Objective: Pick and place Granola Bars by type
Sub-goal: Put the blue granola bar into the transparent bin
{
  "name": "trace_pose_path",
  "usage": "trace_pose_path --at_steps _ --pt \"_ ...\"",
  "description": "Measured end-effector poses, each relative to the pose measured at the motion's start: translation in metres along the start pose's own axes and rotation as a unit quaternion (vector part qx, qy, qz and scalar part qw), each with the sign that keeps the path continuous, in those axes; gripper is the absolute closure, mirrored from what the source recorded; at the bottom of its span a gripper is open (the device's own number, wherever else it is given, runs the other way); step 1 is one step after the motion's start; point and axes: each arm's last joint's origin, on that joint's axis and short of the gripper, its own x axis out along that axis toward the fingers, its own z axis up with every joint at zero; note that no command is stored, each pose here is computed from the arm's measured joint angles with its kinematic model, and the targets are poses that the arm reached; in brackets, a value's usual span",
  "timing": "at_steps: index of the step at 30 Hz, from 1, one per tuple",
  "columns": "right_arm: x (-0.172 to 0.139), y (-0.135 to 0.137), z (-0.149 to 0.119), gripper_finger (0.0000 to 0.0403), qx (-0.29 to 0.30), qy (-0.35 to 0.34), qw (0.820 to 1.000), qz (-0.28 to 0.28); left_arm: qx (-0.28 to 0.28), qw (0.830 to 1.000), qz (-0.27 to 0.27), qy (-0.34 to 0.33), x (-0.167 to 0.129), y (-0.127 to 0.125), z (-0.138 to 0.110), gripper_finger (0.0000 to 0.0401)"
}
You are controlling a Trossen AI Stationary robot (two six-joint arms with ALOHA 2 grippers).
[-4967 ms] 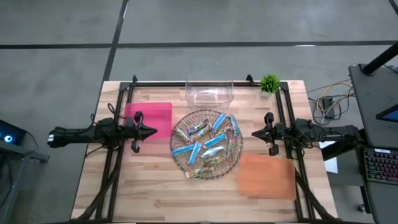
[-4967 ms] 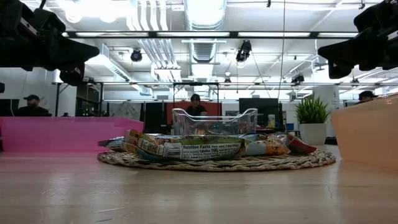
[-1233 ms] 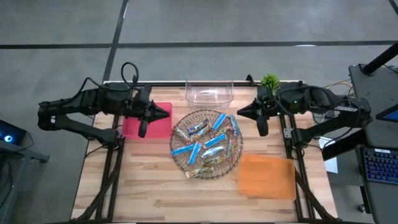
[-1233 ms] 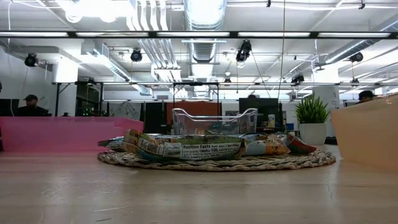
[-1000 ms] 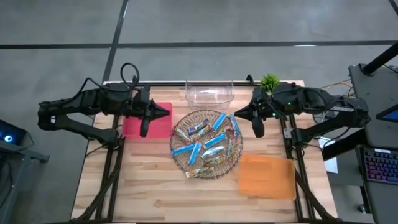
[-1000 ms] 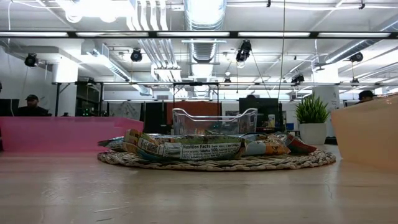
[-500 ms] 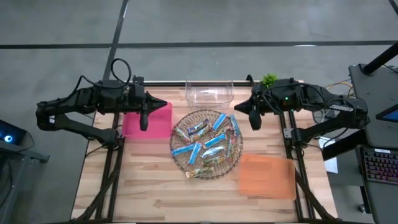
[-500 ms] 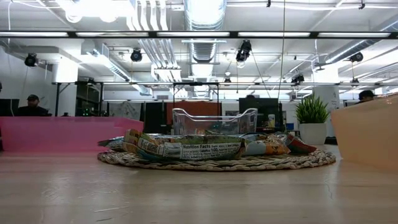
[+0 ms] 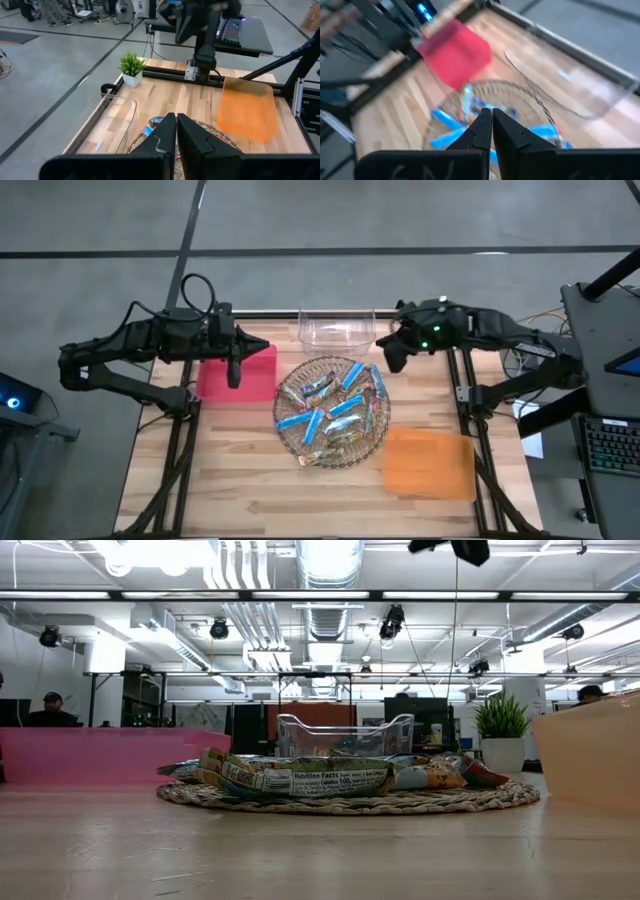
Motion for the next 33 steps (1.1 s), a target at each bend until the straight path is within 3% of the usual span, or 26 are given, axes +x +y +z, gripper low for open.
trace_pose_path --at_steps 12,23,33 --pt "0.060 -0.007 -0.025 0.0394 0.022 0.168 0.977 -0.128 -0.001 1.000 0.001 0.002 0.000 0.000 -0.001 0.0401" --pt "0.111 -0.007 -0.037 0.0394 0.014 0.227 0.958 -0.173 -0.005 1.000 0.001 0.003 0.000 0.000 -0.001 0.0401" --pt "0.129 -0.016 -0.044 0.0394 0.082 0.216 0.941 -0.249 -0.028 1.000 0.000 0.005 0.000 0.000 -0.001 0.0401"
